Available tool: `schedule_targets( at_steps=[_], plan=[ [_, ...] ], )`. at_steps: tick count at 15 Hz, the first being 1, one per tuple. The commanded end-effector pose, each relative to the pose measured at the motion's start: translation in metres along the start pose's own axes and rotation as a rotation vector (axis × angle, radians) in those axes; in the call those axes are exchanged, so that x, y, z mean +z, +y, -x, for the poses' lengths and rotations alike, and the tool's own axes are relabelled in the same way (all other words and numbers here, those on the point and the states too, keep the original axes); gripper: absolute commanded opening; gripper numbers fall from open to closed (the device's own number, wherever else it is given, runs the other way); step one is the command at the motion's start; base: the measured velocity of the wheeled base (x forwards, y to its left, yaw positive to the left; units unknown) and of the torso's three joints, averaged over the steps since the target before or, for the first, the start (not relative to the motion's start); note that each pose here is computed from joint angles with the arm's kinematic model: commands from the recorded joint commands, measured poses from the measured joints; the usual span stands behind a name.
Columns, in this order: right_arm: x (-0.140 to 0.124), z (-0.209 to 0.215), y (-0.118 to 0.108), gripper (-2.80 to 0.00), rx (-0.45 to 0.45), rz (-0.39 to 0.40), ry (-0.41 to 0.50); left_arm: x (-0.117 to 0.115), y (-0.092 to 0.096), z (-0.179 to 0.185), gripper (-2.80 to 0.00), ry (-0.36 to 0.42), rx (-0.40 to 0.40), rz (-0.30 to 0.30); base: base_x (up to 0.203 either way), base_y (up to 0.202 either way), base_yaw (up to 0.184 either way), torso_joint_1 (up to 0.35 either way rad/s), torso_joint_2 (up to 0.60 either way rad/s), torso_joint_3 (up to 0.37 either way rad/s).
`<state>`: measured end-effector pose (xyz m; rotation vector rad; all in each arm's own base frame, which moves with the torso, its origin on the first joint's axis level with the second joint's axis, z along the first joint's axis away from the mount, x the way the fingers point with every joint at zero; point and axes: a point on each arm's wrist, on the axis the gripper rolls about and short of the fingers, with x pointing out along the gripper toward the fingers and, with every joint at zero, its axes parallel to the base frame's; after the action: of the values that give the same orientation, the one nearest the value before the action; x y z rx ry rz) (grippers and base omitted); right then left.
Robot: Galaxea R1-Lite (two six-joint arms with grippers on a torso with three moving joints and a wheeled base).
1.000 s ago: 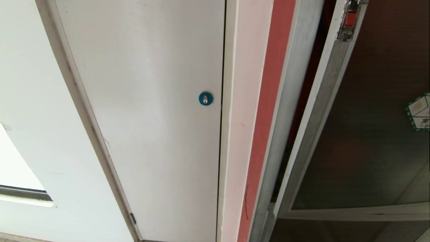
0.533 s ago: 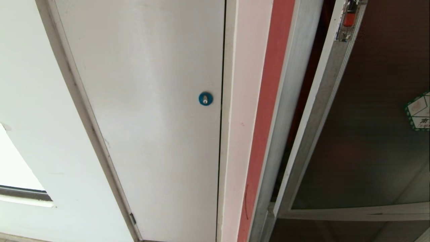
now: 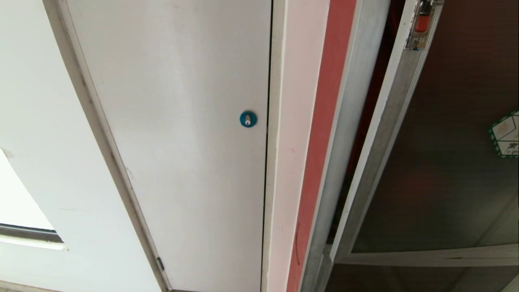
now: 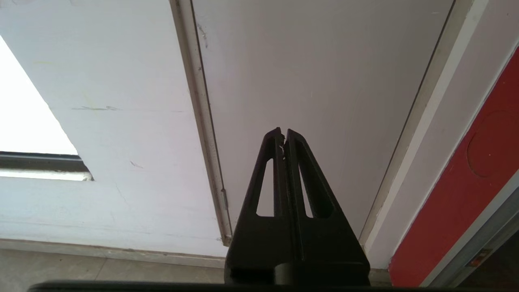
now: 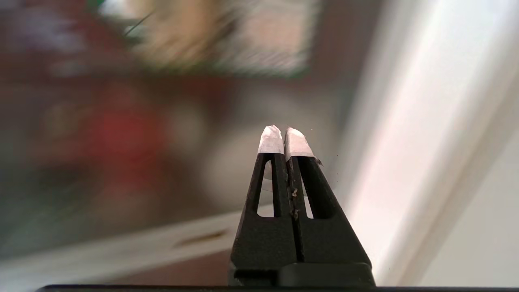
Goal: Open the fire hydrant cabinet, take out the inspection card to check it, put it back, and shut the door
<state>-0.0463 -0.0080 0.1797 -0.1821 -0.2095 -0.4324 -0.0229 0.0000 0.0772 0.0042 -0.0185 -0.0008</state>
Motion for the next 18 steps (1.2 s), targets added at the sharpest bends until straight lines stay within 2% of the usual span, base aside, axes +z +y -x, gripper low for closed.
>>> schedule_targets(
  at_steps=[1, 3, 5, 6, 9, 12, 18],
  plan=[
    [-0.032, 0.012, 0.006, -2.80, 0.154, -0.045, -0.043, -0.002, 0.000, 0.000, -2.80, 0.005, 0.000, 0.000, 0.000, 0.000, 0.000, 0.000, 0.00, 0.000],
    [-0.052, 0.010, 0.014, -2.80, 0.266, -0.138, 0.010, -0.002, 0.000, 0.000, -2.80, 0.006, 0.001, 0.000, 0.000, 0.000, 0.000, 0.000, 0.00, 0.000],
    [-0.071, 0.008, 0.022, -2.80, 0.377, -0.168, 0.068, -0.002, 0.000, 0.000, -2.80, 0.006, -0.001, 0.000, 0.000, 0.000, 0.000, 0.000, 0.00, 0.000],
    [-0.079, 0.007, 0.025, -2.80, 0.402, -0.169, 0.095, -0.002, 0.000, 0.000, -2.80, 0.005, 0.001, 0.000, 0.000, 0.000, 0.000, 0.000, 0.00, 0.000],
    [-0.097, 0.006, 0.030, -2.80, 0.419, -0.141, 0.152, -0.002, 0.000, 0.000, -2.80, 0.005, 0.000, 0.000, 0.000, 0.000, 0.000, 0.000, 0.00, 0.000],
    [-0.103, 0.008, 0.031, -2.80, 0.433, -0.115, 0.202, -0.002, 0.000, 0.000, -2.80, 0.005, -0.001, 0.000, 0.000, 0.000, 0.000, 0.000, 0.00, 0.000],
    [-0.103, 0.008, 0.031, -2.80, 0.449, -0.128, 0.204, -0.002, 0.000, 0.000, -2.80, 0.005, -0.001, 0.000, 0.000, 0.000, 0.000, 0.000, 0.00, 0.000]
  ],
)
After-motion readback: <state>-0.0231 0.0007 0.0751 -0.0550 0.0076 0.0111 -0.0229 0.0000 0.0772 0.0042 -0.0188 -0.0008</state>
